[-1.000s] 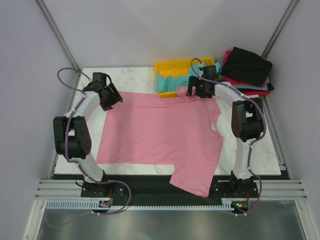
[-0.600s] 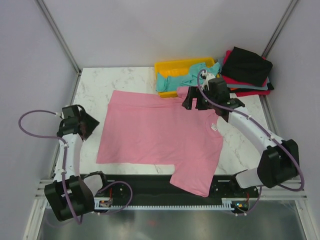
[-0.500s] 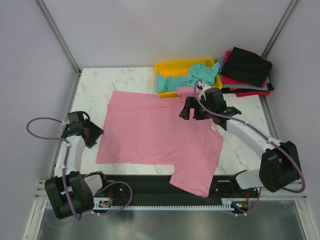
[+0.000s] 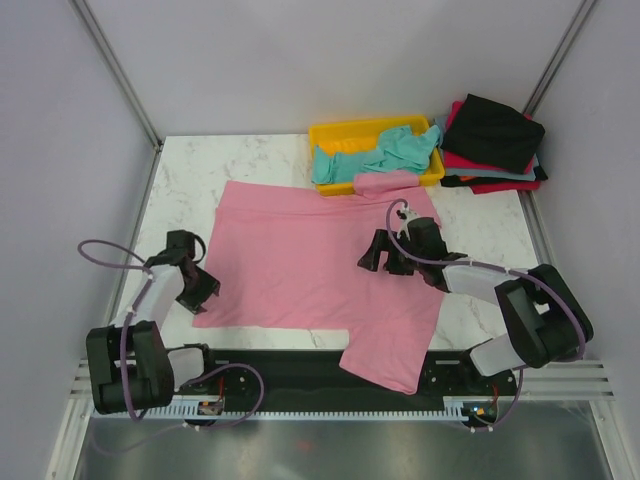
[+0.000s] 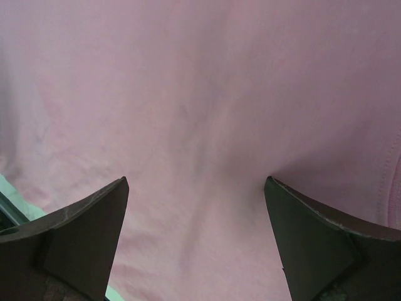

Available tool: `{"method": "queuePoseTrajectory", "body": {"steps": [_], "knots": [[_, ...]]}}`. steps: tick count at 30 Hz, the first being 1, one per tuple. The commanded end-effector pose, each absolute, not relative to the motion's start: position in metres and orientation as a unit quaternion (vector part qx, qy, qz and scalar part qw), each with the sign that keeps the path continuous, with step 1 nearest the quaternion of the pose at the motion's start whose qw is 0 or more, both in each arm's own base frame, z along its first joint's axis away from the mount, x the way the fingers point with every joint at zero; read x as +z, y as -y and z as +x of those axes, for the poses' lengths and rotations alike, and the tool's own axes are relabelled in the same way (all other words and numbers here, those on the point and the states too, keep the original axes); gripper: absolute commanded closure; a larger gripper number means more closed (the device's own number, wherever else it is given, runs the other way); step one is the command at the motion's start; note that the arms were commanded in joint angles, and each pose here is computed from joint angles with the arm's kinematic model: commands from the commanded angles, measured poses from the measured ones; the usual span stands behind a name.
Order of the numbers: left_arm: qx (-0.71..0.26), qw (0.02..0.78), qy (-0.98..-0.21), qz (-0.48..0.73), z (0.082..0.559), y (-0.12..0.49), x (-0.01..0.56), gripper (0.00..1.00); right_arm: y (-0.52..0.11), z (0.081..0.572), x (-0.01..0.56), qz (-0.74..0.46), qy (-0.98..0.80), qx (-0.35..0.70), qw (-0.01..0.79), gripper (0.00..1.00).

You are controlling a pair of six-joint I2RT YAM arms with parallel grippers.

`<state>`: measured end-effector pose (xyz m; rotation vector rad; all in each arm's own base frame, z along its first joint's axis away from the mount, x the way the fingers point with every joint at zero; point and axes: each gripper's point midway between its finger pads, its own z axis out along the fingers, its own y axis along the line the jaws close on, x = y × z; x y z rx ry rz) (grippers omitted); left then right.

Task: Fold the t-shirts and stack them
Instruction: Fold the tshirt

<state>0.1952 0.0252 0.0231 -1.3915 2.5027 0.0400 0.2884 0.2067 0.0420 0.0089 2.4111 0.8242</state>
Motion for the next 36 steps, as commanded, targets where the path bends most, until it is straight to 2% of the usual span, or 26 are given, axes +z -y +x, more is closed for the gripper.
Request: {"method": "queuePoseTrajectory", "body": {"steps": [1, 6, 11, 17, 21, 25, 29, 32, 33, 34, 35, 36], "knots": [[0.098, 0.143, -0.848, -0.500, 0.174, -0.030, 0.023, 0.44, -0.216, 0.303, 0.054, 0.012, -0.875, 0.347, 0.336, 0.02], [0.099, 0.137, -0.865, -0.473, 0.168, -0.010, 0.024, 0.37, -0.212, 0.301, 0.051, 0.017, -0.877, 0.339, 0.340, 0.02], [0.090, 0.162, -0.871, -0.455, 0.169, 0.012, 0.050, 0.37, -0.210, 0.300, 0.050, 0.024, -0.875, 0.342, 0.341, 0.02], [0.149, 0.136, -0.876, -0.438, 0.162, 0.001, 0.043, 0.41, -0.211, 0.301, 0.045, 0.025, -0.879, 0.342, 0.332, 0.02], [0.117, 0.124, -0.881, -0.441, 0.164, 0.012, 0.022, 0.46, -0.209, 0.300, 0.046, 0.026, -0.878, 0.341, 0.336, 0.02], [0.102, 0.100, -0.890, -0.434, 0.161, 0.019, 0.001, 0.46, -0.205, 0.301, 0.055, 0.029, -0.864, 0.354, 0.355, 0.02], [0.076, 0.125, -0.897, -0.418, 0.176, 0.023, 0.001, 0.47, -0.196, 0.297, 0.063, 0.044, -0.851, 0.368, 0.371, 0.02], [0.070, 0.121, -0.906, -0.400, 0.181, 0.026, -0.005, 0.58, -0.189, 0.295, 0.065, 0.054, -0.857, 0.356, 0.370, 0.02], [0.064, 0.128, -0.906, -0.398, 0.187, 0.028, -0.007, 0.69, -0.183, 0.296, 0.069, 0.063, -0.858, 0.341, 0.378, 0.02], [0.064, 0.127, -0.908, -0.394, 0.189, 0.028, -0.010, 0.76, -0.175, 0.286, 0.057, 0.076, -0.877, 0.318, 0.352, 0.02], [0.056, 0.127, -0.913, -0.384, 0.190, 0.030, -0.012, 0.81, -0.171, 0.281, 0.055, 0.085, -0.883, 0.305, 0.347, 0.02], [0.047, 0.136, -0.913, -0.382, 0.196, 0.033, -0.012, 0.91, -0.163, 0.281, 0.062, 0.100, -0.882, 0.287, 0.361, 0.02]]}}
